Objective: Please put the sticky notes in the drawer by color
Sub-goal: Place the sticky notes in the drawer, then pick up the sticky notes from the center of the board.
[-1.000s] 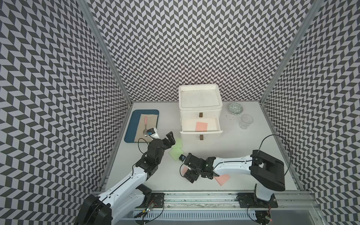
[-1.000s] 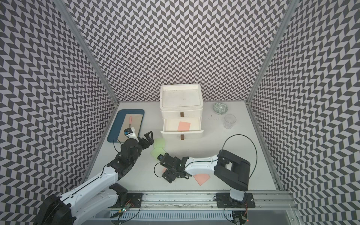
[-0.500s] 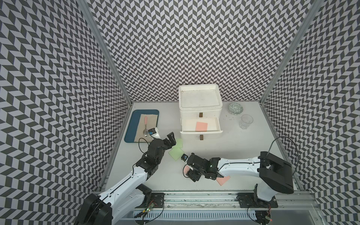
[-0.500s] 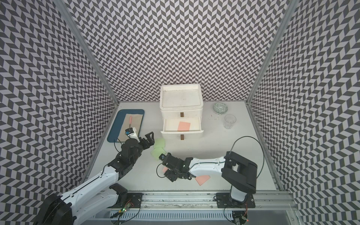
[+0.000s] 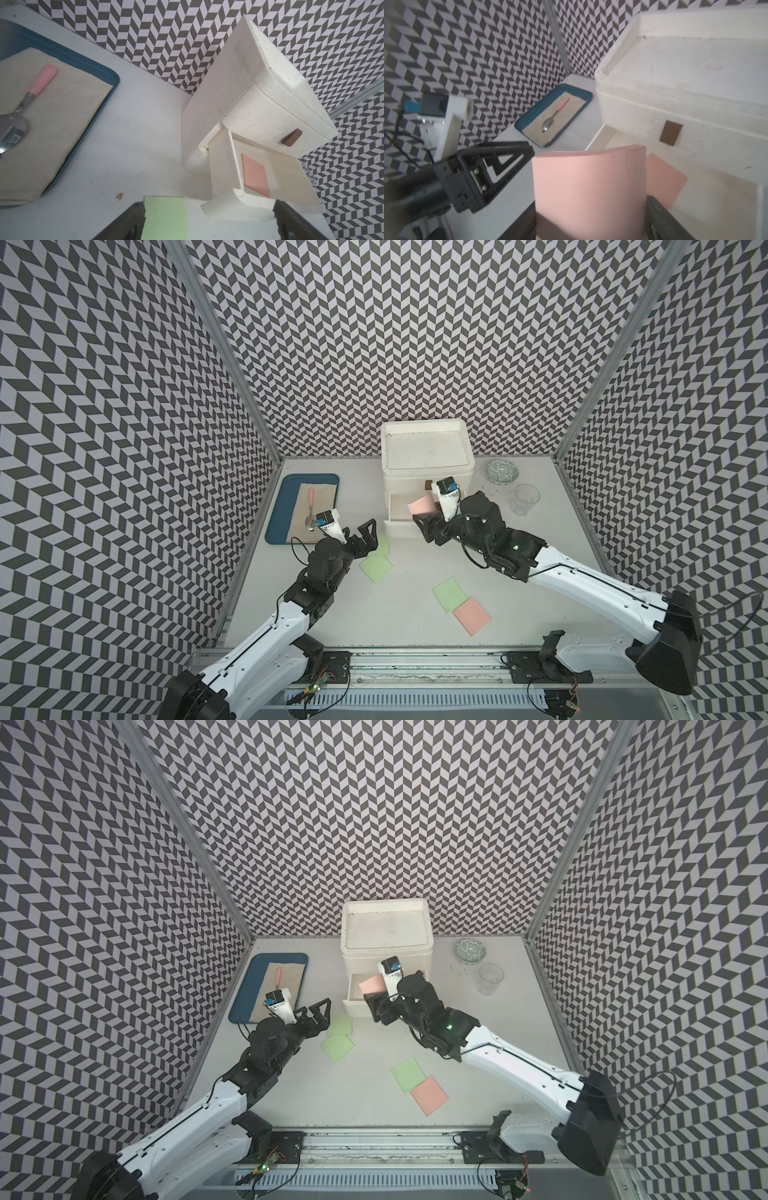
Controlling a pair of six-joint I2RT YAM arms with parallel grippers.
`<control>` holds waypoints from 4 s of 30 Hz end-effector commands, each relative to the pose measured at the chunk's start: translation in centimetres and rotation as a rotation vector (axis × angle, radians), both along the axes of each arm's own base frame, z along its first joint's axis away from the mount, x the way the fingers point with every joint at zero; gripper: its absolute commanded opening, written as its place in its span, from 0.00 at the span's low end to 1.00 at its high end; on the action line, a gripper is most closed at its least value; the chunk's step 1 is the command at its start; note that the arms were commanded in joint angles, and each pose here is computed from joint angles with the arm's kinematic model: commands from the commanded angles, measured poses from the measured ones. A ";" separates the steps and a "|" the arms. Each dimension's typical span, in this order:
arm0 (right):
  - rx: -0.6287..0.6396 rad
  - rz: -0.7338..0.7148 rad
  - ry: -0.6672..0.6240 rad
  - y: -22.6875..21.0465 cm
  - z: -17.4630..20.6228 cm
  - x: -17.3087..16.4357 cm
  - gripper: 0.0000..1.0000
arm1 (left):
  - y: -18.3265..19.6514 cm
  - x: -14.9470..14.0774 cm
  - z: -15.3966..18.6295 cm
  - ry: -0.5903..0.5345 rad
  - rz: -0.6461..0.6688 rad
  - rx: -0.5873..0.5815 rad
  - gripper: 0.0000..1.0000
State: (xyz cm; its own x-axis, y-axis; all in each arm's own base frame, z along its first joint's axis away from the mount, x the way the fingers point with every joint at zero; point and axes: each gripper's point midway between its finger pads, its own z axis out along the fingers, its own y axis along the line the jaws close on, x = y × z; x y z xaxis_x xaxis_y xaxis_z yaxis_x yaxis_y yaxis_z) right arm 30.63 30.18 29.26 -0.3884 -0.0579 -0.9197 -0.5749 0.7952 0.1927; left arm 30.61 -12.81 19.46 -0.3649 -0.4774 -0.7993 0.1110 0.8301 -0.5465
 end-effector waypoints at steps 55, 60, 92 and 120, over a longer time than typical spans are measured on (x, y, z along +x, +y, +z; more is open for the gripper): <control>-0.148 -0.350 0.179 -2.9 -9.6 9.3 0.80 | -3.7 1.8 -4.6 0.092 -0.165 0.092 1.00; -0.145 -0.348 0.176 -2.9 -9.4 9.2 0.83 | -3.7 1.8 -4.6 0.092 -0.165 0.094 1.00; -0.159 -0.162 0.872 -10.4 -23.0 -18.6 0.89 | -3.5 1.4 -3.6 0.067 -0.163 0.084 1.00; -0.483 -0.366 0.742 -13.3 -26.7 -17.6 1.00 | -3.1 1.1 -3.3 0.060 -0.151 0.089 1.00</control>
